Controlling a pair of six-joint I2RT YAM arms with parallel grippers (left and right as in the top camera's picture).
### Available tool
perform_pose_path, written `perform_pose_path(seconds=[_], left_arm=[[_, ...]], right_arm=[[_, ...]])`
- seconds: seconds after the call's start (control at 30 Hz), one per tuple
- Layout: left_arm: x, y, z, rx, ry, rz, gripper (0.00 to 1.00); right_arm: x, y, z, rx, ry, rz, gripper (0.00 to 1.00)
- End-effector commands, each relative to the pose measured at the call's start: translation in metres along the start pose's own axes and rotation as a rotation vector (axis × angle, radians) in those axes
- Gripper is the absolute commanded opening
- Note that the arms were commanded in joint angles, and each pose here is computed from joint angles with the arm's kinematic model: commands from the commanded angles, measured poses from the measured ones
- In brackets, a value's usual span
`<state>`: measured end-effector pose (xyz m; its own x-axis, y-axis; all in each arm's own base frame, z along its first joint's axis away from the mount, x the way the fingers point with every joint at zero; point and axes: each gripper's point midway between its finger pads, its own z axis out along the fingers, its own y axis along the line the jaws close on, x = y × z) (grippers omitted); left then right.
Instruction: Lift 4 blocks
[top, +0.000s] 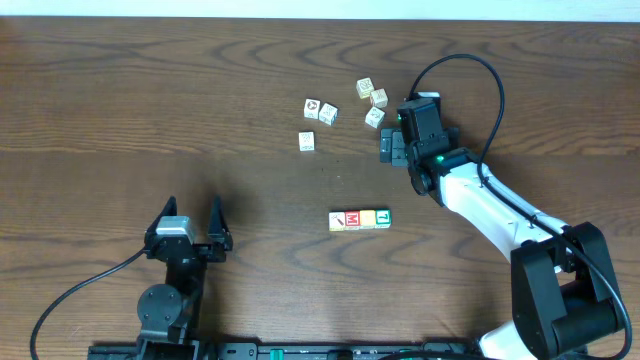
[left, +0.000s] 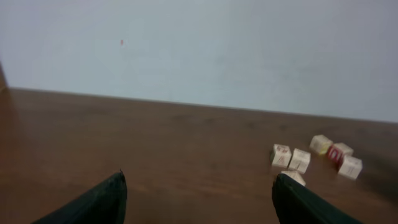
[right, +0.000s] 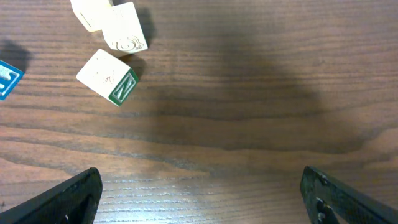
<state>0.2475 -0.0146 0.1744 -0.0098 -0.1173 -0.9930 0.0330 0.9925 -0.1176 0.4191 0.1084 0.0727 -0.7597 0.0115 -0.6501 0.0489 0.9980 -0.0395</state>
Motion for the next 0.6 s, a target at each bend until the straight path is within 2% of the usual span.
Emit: perform_pose_path(seconds=[0.0,0.33,0.57], left_arm=[[0.003,0.01,-0.001,-0.048,0.005,0.006,0.75],[0.034,0.024,-0.005,-0.123,0.125,-0.046,0.75],[0.034,0.024,-0.005,-0.127,0.126,-0.041,0.75]], right_arm=[[-0.003,-0.003,0.0,0.013,-0.006,-0.001,0.99],[-0.003,-0.003,0.0,0.013,-0.006,-0.001,0.99],[-0.003,-0.003,0.0,0.013,-0.006,-0.001,0.99]])
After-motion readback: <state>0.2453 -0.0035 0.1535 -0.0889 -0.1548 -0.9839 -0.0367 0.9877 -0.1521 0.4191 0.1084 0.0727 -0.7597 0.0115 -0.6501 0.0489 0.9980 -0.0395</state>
